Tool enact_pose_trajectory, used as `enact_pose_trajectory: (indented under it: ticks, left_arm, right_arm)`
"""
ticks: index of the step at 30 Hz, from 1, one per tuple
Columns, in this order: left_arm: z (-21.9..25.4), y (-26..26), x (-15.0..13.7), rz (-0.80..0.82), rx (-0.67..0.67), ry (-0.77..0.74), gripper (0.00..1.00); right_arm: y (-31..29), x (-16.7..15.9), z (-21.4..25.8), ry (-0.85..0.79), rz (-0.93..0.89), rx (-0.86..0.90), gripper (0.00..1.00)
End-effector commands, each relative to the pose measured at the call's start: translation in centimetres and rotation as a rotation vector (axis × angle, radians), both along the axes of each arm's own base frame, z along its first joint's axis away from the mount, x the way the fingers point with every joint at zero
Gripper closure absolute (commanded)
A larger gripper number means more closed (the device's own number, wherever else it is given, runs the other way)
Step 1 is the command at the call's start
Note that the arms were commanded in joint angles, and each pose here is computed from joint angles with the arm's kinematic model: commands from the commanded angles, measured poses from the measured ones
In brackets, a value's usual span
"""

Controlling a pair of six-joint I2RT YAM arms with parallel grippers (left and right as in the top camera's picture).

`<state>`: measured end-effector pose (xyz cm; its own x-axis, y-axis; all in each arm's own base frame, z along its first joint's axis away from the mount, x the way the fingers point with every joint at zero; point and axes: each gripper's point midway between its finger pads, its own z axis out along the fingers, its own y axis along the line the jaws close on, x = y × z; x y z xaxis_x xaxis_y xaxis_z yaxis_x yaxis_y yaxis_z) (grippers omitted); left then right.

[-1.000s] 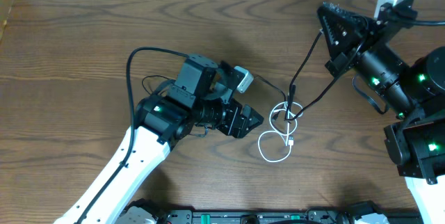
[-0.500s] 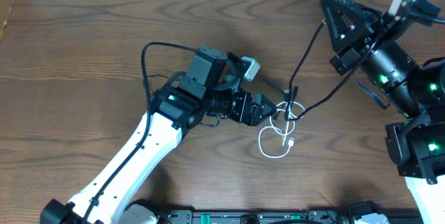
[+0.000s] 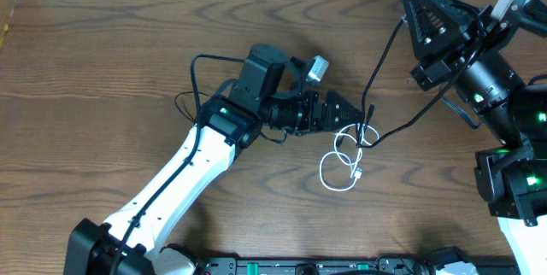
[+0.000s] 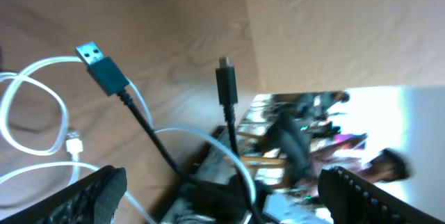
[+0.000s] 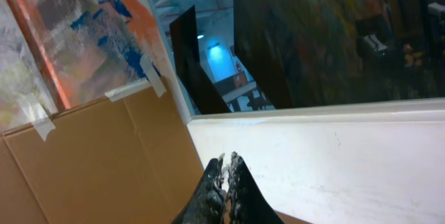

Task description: Untangle cables

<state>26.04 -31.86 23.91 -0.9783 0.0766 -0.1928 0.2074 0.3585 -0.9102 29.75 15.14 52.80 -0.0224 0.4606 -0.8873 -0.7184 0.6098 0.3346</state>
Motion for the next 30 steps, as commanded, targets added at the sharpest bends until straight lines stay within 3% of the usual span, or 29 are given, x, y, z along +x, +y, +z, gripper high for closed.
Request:
enact_pose_trajectory:
  ticks: [1, 9, 14, 19, 30]
  left_arm:
    - [0.2, -0.4, -0.2, 0.031, -0.025, 0.170, 0.08]
    - [-0.5, -0.2, -0.1, 0.015, -0.001, 0.098, 0.08]
    - [-4.7, 1.9, -0.4, 0.077, 0.196, 0.115, 0.08]
    - [-7.2, 3.8, -1.7, 0.030, 0.332, 0.072, 0.08]
    - [-7.3, 1.9, -4.4, -0.294, 0.311, -0.319, 0.05]
  right_arm:
    - [0.0, -0.2, 0.4, -0.003, 0.005, 0.011, 0.99]
    - [-0.3, 0.0, 0.4, 0.001, -0.014, 0.017, 0.99]
    - [-0.4, 0.6, -0.7, 0.053, -0.033, 0.012, 0.99]
    - [-1.7, 2.3, -3.2, 0.175, -0.130, 0.011, 0.99]
    - [-4.0, 4.5, -4.9, 0.289, -0.272, 0.088, 0.99]
